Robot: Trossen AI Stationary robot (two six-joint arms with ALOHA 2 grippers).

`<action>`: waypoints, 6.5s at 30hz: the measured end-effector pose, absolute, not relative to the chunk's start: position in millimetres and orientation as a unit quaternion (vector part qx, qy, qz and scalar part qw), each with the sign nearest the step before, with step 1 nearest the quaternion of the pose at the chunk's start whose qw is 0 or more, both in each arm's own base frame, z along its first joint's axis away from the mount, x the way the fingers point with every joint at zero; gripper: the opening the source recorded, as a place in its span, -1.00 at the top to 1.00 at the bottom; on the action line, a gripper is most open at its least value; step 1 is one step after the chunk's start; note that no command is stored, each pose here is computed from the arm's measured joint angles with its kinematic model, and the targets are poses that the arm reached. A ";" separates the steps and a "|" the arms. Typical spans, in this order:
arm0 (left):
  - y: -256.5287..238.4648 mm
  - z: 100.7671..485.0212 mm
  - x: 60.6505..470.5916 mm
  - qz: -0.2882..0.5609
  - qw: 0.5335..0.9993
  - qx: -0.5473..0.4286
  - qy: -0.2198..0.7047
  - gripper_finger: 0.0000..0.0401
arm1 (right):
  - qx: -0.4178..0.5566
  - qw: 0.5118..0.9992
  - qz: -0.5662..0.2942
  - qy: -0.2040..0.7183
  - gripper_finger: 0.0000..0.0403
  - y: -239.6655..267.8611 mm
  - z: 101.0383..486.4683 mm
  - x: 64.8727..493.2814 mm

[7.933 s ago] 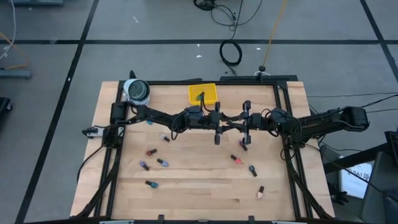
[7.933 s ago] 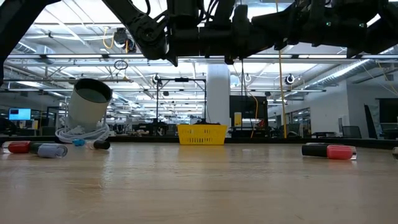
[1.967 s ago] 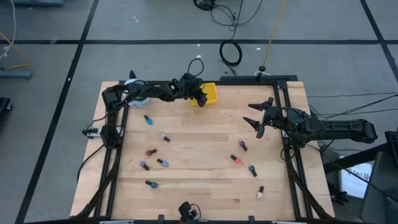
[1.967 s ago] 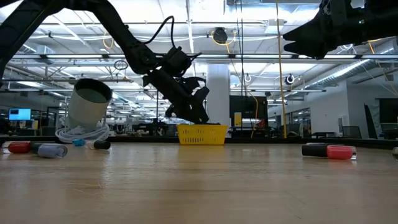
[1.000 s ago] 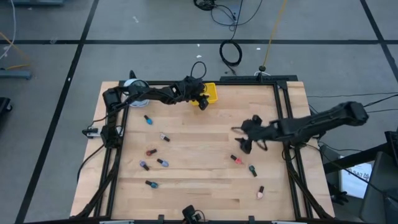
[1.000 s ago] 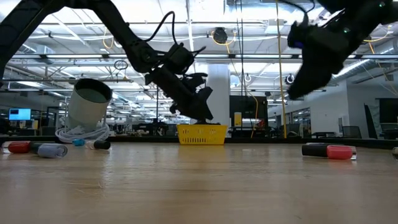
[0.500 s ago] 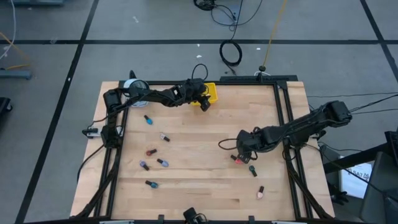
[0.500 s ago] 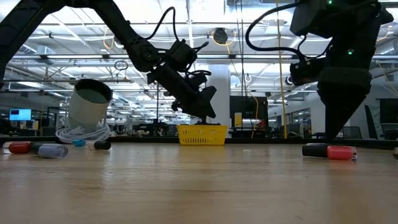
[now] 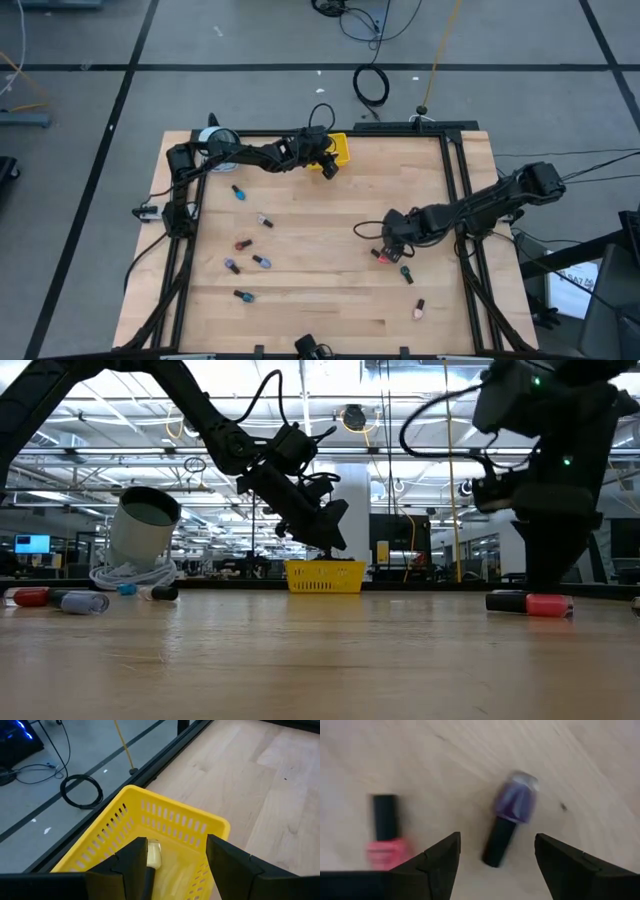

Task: Pick & Place Nail Polish
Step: Put the right purple nail polish bottle into the yellow bin

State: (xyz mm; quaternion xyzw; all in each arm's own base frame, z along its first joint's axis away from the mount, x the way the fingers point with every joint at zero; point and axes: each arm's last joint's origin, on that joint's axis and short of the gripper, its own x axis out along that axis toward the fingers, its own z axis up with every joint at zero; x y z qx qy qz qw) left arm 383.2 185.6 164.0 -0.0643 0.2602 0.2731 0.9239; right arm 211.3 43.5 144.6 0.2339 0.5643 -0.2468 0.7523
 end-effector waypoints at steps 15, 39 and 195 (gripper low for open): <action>185.6 164.0 383.2 0.273 0.924 -0.064 0.260 0.00 | 0.217 0.766 -0.263 0.545 -0.20 40.1 131.1 203.9; 185.8 164.0 383.1 0.273 0.924 -0.061 0.261 0.00 | 0.235 0.771 -0.269 0.528 0.70 37.2 112.4 192.9; 47.3 222.9 418.6 0.091 0.955 -0.229 0.164 0.74 | -0.277 0.909 -0.191 0.246 0.75 12.3 209.4 252.7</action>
